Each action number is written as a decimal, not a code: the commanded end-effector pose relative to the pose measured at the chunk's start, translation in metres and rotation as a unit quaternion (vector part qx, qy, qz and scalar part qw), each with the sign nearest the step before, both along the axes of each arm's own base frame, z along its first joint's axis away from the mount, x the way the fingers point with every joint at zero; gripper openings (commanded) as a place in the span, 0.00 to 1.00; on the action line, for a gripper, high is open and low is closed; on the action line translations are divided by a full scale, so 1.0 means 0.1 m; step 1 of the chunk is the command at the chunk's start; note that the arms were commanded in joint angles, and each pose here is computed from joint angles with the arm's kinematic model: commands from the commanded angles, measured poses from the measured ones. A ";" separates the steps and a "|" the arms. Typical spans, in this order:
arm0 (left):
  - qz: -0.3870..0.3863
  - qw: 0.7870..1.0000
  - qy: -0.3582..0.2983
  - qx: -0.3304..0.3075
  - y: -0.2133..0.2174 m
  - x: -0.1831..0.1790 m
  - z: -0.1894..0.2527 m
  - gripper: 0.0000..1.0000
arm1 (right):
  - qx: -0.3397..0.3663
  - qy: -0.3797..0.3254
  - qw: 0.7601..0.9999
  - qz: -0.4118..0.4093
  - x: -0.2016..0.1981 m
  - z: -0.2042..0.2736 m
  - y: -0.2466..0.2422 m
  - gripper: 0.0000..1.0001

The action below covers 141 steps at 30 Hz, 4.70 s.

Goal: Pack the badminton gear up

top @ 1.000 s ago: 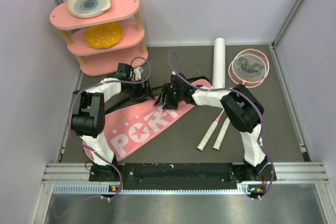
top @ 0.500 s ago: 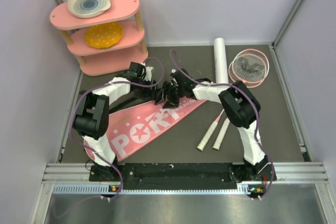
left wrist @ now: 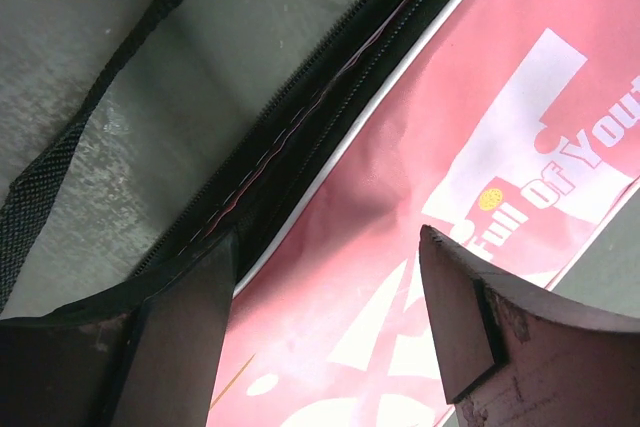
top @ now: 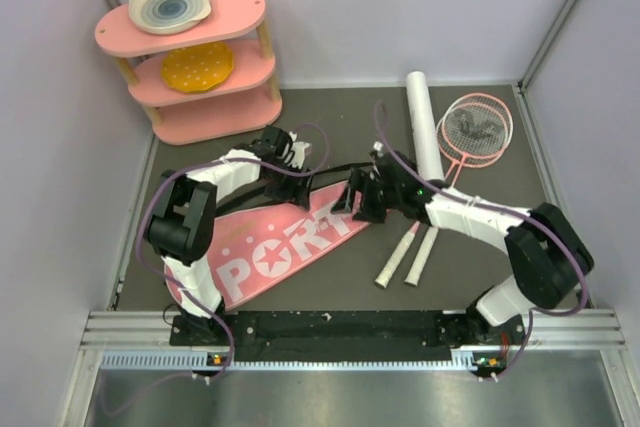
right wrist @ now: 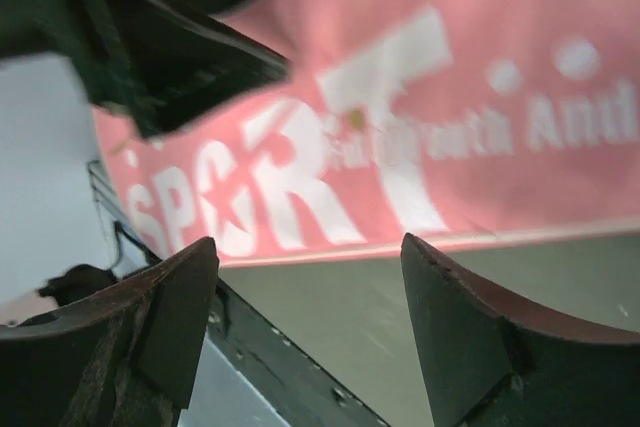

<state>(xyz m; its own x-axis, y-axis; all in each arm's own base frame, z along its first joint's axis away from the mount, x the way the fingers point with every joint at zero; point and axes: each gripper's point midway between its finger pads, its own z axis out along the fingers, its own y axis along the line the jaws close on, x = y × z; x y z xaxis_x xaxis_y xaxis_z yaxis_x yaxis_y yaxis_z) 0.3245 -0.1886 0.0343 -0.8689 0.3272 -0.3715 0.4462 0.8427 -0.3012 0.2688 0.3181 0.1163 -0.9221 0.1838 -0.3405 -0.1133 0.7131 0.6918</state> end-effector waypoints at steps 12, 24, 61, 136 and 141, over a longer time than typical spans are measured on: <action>-0.035 0.998 0.038 -0.035 -0.13 -0.23 0.07 0.51 | 0.014 0.045 0.995 -0.092 -0.20 -0.72 -0.28 0.64; 0.111 0.988 -0.101 0.038 0.28 0.12 0.82 0.00 | 0.013 -0.010 0.999 -0.032 0.06 -0.22 0.13 0.73; 0.158 0.939 -0.301 0.050 0.08 0.25 1.55 0.00 | -0.020 -0.058 0.988 -0.142 1.14 0.68 0.96 0.78; 0.104 0.947 -0.234 -0.196 -0.09 -0.17 2.35 0.81 | 0.302 -0.288 0.877 0.240 0.37 1.53 0.49 0.00; 0.076 0.947 -0.229 -0.212 -0.22 -0.10 2.30 0.80 | 0.301 -0.291 0.875 0.245 0.38 1.71 0.48 0.00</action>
